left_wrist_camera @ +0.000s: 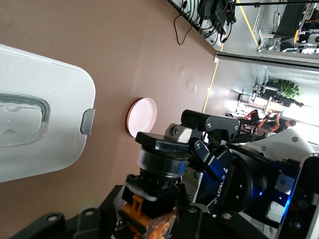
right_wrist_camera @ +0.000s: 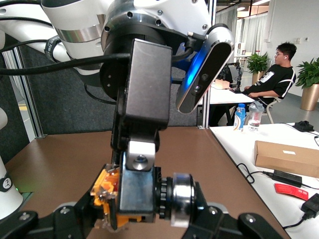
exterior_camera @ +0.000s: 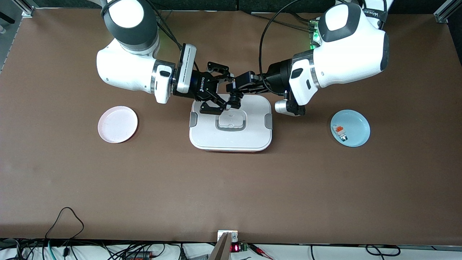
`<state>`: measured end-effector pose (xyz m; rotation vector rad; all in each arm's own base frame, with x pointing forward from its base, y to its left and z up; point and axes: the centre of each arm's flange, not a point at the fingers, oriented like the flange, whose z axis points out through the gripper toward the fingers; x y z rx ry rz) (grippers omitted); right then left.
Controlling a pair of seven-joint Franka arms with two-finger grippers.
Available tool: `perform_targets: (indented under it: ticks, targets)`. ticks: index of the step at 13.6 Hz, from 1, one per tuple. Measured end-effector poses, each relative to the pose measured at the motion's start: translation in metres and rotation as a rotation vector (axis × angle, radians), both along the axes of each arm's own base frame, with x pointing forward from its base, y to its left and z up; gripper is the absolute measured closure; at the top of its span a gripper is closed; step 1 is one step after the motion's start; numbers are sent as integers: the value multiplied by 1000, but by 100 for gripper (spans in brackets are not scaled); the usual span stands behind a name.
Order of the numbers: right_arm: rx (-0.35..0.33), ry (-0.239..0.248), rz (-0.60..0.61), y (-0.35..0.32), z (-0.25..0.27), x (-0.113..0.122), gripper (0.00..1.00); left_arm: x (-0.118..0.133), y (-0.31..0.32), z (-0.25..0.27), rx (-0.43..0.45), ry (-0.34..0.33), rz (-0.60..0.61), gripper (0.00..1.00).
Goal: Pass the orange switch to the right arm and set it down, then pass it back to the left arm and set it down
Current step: 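Close the left gripper on the switch held by the right gripper, then carry the switch to the blue plate with the left gripper while the right gripper withdraws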
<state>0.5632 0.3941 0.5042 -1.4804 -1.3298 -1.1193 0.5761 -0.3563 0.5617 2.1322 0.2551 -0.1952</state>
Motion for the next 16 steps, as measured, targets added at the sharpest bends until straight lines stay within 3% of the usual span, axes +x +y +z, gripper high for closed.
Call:
perform_targets:
  ticks: [4,5,7,8,10,16]
  targets:
    - [0,0,0,0,0,0,27,0,0,0,0,-1,0,53]
    - [0,0,1,1,0,0,23,0,-1,0,0,1,-1,53]
    - [0,-1,1,1,0,-1,4,0,0,0,0,1,0,56]
    - [0,-1,0,1,0,0,0,0,0,0,0,1,1,59]
    - [-1,-2,-4,0,0,0,0,0,0,0,0,2,1,67]
    - [-15,-13,-27,-4,0,3,0,2,2,0,0,-1,11,67]
